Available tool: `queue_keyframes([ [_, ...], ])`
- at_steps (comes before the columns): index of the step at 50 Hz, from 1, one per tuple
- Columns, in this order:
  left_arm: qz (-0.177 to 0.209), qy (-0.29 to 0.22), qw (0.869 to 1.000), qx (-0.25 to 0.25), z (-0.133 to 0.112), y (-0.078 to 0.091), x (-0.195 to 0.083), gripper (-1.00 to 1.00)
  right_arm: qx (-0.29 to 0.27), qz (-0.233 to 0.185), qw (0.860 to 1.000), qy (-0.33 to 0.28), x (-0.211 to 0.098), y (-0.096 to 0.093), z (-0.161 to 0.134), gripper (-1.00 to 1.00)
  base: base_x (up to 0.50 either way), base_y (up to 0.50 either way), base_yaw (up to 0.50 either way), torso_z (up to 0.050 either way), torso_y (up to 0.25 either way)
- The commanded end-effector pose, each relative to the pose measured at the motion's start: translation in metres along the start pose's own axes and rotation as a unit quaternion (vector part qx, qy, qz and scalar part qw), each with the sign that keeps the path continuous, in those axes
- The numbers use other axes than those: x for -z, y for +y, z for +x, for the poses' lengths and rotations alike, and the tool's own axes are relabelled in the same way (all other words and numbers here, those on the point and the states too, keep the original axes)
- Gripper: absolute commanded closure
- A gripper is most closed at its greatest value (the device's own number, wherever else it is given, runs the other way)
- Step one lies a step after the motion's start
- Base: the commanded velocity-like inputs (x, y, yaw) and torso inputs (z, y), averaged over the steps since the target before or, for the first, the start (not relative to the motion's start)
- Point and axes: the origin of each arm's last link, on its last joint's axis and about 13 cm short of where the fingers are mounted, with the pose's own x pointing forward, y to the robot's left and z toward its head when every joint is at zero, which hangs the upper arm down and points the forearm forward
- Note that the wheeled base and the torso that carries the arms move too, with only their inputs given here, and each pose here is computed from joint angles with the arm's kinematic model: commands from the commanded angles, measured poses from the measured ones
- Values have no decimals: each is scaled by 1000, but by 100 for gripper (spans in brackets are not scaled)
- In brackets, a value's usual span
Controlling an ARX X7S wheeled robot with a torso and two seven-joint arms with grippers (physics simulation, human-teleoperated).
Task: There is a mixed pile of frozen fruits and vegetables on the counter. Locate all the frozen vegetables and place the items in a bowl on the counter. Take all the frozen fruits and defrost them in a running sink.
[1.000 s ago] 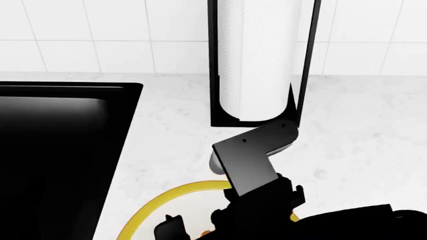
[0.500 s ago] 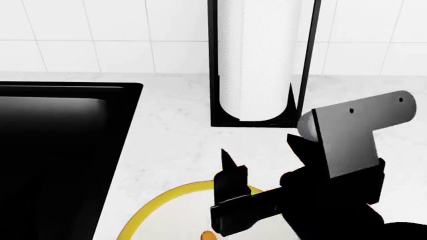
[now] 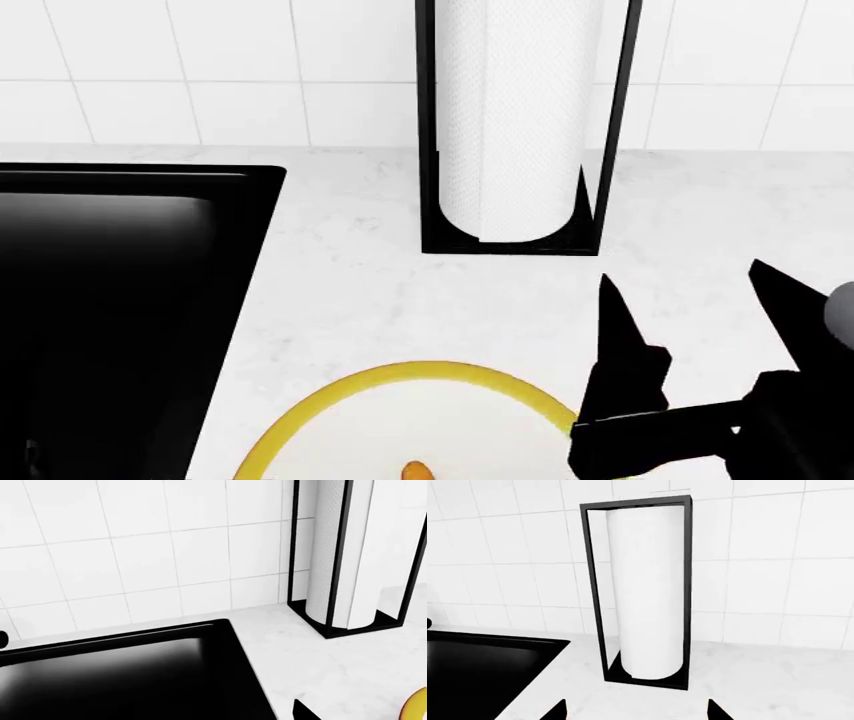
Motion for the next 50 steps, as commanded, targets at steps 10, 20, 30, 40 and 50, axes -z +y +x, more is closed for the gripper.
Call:
queue_keyframes([
  [10,-15,-3,1000,3,-12,0,-3,-100,23,11,1000,-17,2,-6,-14,-100,-366,8,0,0,0],
  [20,-12,-9,1000,2,-16,1,-6,-100,26,1,999,-24,1,-5,-14,-100,-73,154,0,0,0],
  [30,-17,-11,1000,-2,-18,2,-6,-100,35,13,999,-33,1,-6,-16,-100,0,500,0,0,0],
  [40,-17,-10,1000,0,-20,2,-4,-100,38,15,998,-40,0,-5,-17,-100,13,500,0,0,0],
  [50,-18,-9,1000,4,-19,-1,-3,-100,32,21,998,-40,0,-1,-13,-100,-46,500,0,0,0],
])
